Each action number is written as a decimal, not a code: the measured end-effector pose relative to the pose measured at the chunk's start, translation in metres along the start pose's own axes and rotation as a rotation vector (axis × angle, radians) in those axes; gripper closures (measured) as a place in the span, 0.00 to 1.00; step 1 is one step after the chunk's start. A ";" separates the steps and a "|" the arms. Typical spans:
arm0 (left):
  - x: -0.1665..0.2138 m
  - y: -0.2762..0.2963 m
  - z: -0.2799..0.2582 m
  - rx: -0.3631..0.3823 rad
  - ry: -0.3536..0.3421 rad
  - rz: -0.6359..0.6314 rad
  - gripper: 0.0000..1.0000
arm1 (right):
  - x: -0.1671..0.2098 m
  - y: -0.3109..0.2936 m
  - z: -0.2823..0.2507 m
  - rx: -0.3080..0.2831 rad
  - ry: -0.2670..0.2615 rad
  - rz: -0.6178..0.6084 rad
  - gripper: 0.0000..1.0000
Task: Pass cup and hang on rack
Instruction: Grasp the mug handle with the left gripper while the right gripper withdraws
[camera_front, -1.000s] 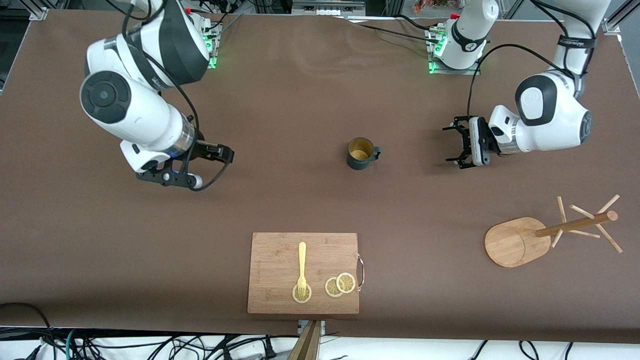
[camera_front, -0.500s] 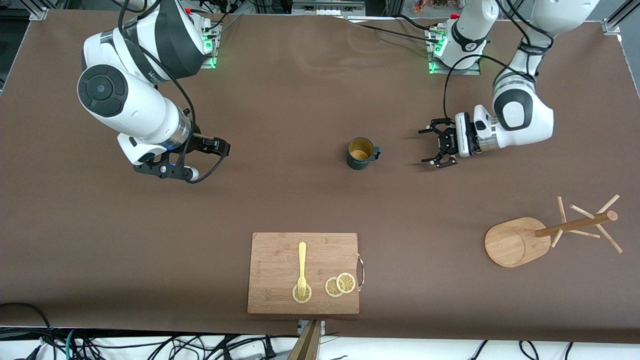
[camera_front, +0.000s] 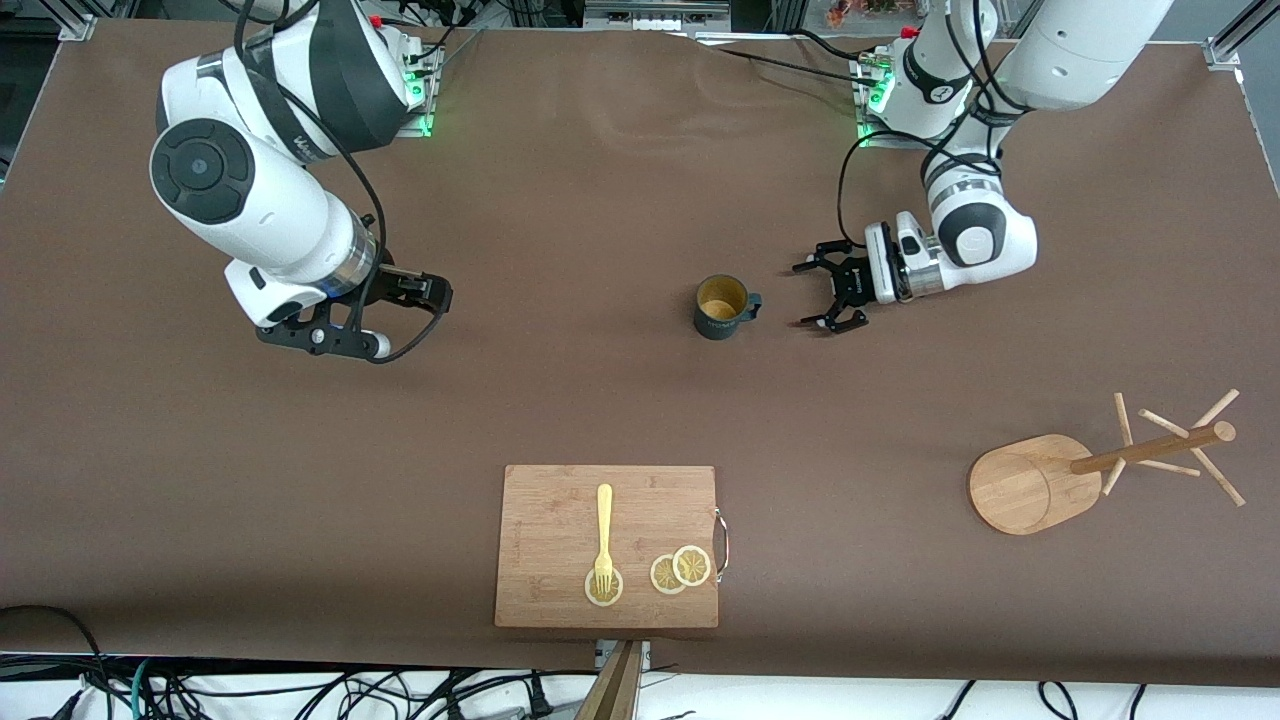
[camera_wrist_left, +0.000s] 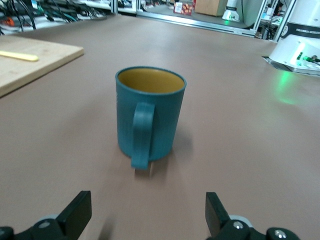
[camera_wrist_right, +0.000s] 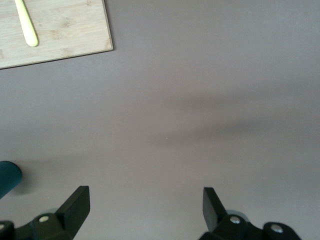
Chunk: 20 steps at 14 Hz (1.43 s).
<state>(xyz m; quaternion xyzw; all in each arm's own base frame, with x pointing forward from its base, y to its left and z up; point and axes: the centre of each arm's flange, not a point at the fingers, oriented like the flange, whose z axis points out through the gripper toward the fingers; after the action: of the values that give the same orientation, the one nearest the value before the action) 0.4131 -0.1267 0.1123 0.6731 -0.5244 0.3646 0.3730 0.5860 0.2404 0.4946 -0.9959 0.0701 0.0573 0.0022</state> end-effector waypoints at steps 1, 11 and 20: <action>0.003 0.004 0.011 0.008 0.015 -0.014 0.00 | -0.004 -0.003 -0.004 0.005 0.005 -0.019 0.00; 0.019 -0.002 0.043 0.055 0.057 -0.030 0.00 | -0.022 0.002 -0.030 -0.098 0.069 -0.129 0.00; 0.021 0.001 0.061 0.033 0.058 -0.026 0.07 | -0.023 0.125 -0.095 -0.018 0.016 -0.186 0.00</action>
<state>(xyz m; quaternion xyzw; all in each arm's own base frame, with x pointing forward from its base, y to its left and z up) 0.4218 -0.1899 0.1029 0.6751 -0.4984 0.3878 0.3815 0.5569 0.1187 0.5925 -0.9985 -0.0231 0.0497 -0.0022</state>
